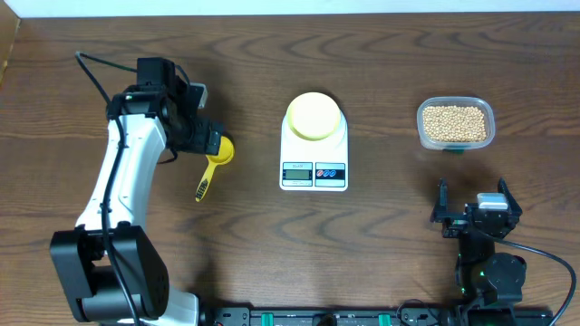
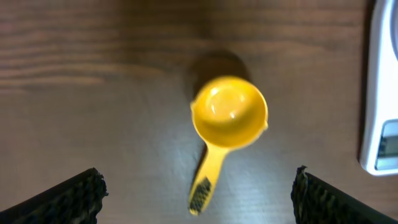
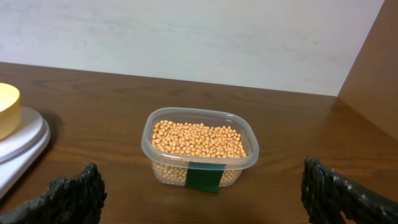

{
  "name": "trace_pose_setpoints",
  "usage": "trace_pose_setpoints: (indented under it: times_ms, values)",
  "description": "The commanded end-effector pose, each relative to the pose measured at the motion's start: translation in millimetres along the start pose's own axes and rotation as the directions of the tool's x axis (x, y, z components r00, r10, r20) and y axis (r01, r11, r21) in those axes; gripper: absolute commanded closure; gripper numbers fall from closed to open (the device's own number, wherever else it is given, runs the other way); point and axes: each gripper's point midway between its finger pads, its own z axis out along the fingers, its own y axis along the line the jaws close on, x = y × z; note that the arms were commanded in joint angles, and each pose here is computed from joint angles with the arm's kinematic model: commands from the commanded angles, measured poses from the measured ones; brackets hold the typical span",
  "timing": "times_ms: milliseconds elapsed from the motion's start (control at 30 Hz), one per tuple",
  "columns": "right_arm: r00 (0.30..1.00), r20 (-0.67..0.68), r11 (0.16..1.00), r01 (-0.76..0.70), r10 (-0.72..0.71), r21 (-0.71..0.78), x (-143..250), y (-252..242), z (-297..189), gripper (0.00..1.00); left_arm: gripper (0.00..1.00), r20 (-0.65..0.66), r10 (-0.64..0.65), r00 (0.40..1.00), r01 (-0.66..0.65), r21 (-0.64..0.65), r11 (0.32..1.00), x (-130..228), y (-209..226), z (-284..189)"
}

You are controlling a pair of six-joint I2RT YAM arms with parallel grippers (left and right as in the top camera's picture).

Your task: Scoop item into bowl and weigh 50g on scale

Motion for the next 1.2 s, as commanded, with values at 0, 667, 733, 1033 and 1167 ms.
trace_pose_setpoints:
  times_ms: [0, 667, 733, 1033, 1167]
  values:
    - [1.000, 0.002, 1.000, 0.014, -0.014, -0.009, 0, 2, 0, 0.01, 0.02, 0.038, 0.004, 0.999, -0.003, -0.045, 0.999, -13, 15, -3]
    - [1.000, 0.002, 1.000, 0.014, -0.014, -0.009, 0, 2, 0, 0.01, 0.02, -0.049, 0.052, 0.997, -0.054, -0.027, 0.998, -6, 27, 35]
    - [1.000, 0.002, 1.000, 0.014, -0.014, -0.009, 0, 2, 0, 0.01, 0.02, -0.049, 0.076, 0.996, -0.078, -0.025, 0.997, -7, 27, 37]
    - [1.000, 0.002, 1.000, 0.014, -0.014, -0.009, 0, 2, 0, 0.01, 0.02, -0.023, 0.218, 0.976, -0.219, -0.031, 0.975, -15, 28, 39]
    - [1.000, 0.002, 1.000, 0.014, -0.014, -0.009, 0, 2, 0, 0.01, 0.02, -0.001, 0.227, 0.974, -0.227, -0.033, 0.973, -21, 28, 40]
